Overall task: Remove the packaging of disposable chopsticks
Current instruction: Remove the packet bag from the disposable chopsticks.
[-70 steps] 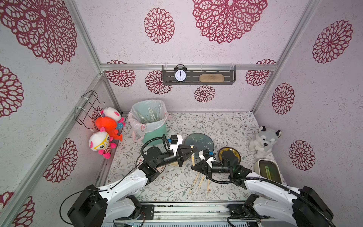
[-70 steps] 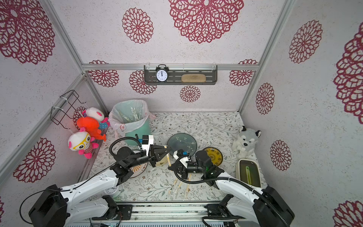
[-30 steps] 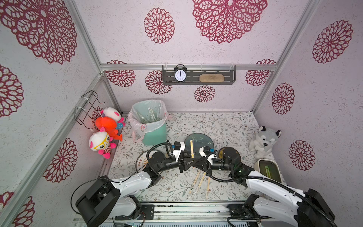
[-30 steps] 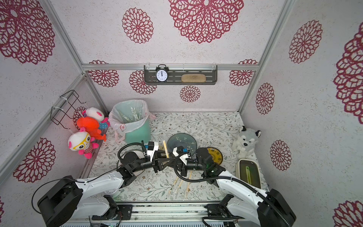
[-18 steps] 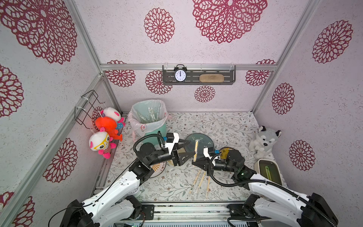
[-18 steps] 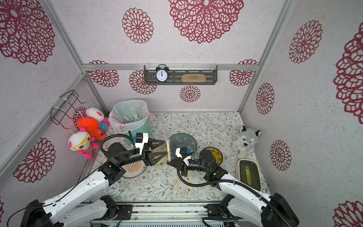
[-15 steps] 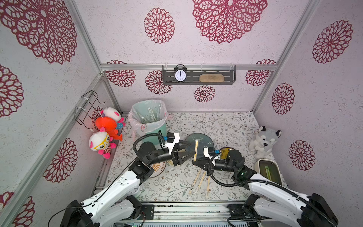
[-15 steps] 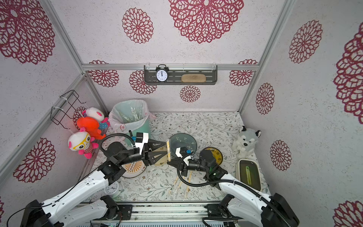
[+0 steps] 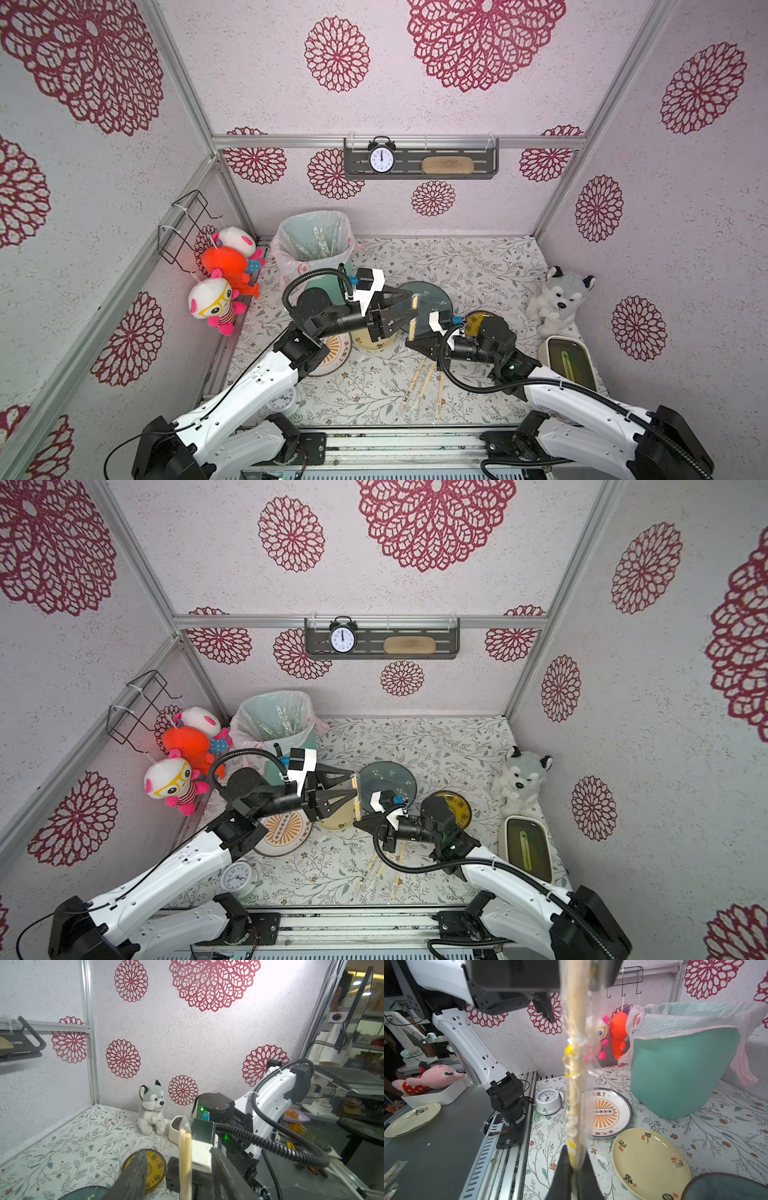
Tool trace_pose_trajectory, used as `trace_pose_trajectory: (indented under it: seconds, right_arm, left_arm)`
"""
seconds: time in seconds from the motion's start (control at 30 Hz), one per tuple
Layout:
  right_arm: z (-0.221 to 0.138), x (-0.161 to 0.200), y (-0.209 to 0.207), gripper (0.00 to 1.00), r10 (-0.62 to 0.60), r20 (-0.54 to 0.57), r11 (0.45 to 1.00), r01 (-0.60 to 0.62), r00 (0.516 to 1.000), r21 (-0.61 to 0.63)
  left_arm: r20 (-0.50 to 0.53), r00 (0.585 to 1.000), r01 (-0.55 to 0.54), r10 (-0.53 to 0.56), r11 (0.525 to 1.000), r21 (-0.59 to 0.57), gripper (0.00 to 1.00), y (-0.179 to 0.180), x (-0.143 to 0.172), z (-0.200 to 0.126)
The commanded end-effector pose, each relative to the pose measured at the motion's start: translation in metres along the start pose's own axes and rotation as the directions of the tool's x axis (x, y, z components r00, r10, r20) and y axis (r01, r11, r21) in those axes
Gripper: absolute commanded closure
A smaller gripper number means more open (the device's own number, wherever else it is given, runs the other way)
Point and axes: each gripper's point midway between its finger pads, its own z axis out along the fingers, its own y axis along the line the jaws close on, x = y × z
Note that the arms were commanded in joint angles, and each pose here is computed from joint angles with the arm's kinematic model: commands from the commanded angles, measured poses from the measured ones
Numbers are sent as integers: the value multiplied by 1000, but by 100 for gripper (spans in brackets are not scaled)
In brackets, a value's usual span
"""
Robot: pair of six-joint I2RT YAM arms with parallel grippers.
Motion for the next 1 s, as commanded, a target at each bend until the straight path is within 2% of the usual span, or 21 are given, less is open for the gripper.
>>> trace_pose_trajectory:
  seconds: [0.0, 0.17, 0.23, 0.33, 0.43, 0.6, 0.73, 0.83, 0.97]
  right_arm:
    - [0, -11, 3, 100, -49, 31, 999, 49, 998, -9]
    - [-1, -9, 3, 100, -50, 27, 999, 50, 998, -4]
    - [-1, -8, 3, 100, -52, 28, 999, 52, 998, -1]
    - [-1, -9, 2, 100, -53, 33, 999, 53, 998, 0]
    - [-3, -17, 4, 100, -63, 62, 998, 63, 996, 4]
    - [-10, -41, 11, 100, -114, 123, 993, 115, 986, 1]
    - [-9, -51, 15, 100, -122, 134, 992, 126, 983, -20]
    - [-11, -54, 17, 100, -124, 150, 991, 129, 981, -25]
    - [-13, -57, 17, 100, -128, 161, 991, 131, 979, -13]
  left_arm:
    - [-10, 1000, 2, -1, 1000, 17, 60, 2, -1, 6]
    - [-23, 1000, 18, -18, 1000, 8, 71, 6, 6, 9]
    - [-23, 1000, 20, -20, 1000, 3, 89, 7, 7, 8]
    - [-38, 998, 42, -42, 999, 17, 99, 5, 11, 8]
    - [-59, 995, 77, -76, 997, 16, 99, 4, 26, 8]
    - [-115, 986, 120, -117, 993, 19, 92, -4, 74, 8]
    - [-91, 986, 141, -139, 990, 15, 95, -5, 91, 2]
    - [-88, 982, 167, -165, 986, 22, 91, -6, 101, 0]
    - [-115, 975, 192, -191, 981, -8, 91, -1, 122, -1]
